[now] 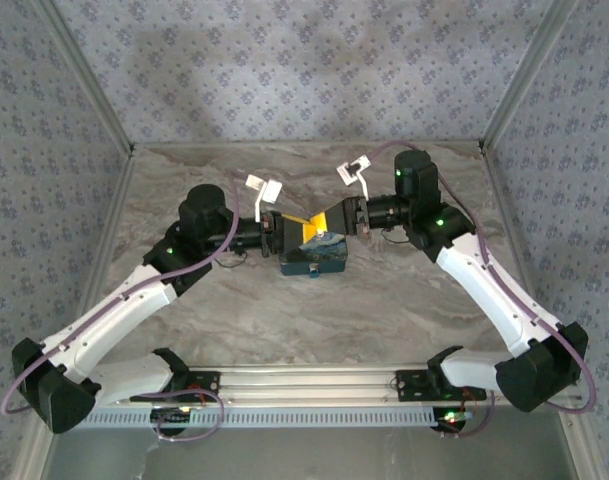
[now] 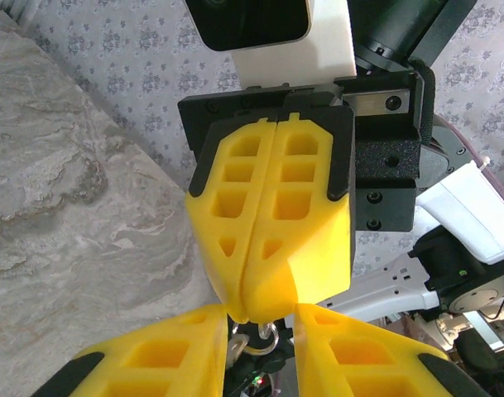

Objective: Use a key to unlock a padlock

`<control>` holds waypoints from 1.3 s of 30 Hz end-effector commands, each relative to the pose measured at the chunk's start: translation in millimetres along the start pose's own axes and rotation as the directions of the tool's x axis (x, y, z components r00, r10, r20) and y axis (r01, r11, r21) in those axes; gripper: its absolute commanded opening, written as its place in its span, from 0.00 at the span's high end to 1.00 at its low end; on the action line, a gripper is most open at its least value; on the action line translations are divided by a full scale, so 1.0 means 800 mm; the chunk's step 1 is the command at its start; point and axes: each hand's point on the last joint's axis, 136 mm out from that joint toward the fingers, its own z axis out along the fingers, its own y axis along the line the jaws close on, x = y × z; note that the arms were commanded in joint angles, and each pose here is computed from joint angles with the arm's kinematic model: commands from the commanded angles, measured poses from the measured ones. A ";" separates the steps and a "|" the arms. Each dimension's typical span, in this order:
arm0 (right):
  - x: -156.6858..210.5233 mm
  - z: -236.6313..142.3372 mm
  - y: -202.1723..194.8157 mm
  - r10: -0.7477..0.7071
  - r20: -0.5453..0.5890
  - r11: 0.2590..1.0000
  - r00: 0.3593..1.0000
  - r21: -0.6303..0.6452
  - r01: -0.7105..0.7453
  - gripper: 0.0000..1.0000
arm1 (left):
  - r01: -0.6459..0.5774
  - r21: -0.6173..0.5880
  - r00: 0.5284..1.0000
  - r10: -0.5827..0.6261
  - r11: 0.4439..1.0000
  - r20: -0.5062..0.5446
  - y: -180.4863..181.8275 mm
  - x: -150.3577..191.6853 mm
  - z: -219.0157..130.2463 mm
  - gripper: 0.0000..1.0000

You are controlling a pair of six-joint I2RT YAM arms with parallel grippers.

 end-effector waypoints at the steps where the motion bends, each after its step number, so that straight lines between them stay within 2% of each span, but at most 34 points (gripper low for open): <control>1: 0.003 0.002 0.015 -0.024 -0.018 0.999 1.000 -0.031 0.024 0.99 | -0.027 0.036 0.999 0.026 0.999 0.026 -0.009 -0.012 0.000 0.73; 10: -0.008 0.000 0.015 -0.019 0.011 0.999 1.000 -0.027 0.019 0.99 | -0.022 0.081 1.000 0.022 0.996 -0.004 -0.016 -0.003 0.011 0.71; 22: -0.019 -0.009 0.013 -0.021 0.067 1.000 0.998 -0.007 0.021 0.99 | -0.014 0.063 1.000 0.015 0.998 -0.006 -0.009 0.003 0.014 0.71; 30: -0.016 -0.014 0.001 0.001 0.083 1.000 0.997 0.005 -0.001 0.99 | -0.007 0.059 1.000 0.007 0.998 0.000 -0.007 0.002 0.014 0.62; 39: -0.005 -0.004 0.007 -0.006 0.046 1.000 0.999 -0.025 0.007 0.98 | -0.003 0.068 1.000 0.004 0.998 -0.009 -0.005 0.000 0.020 0.75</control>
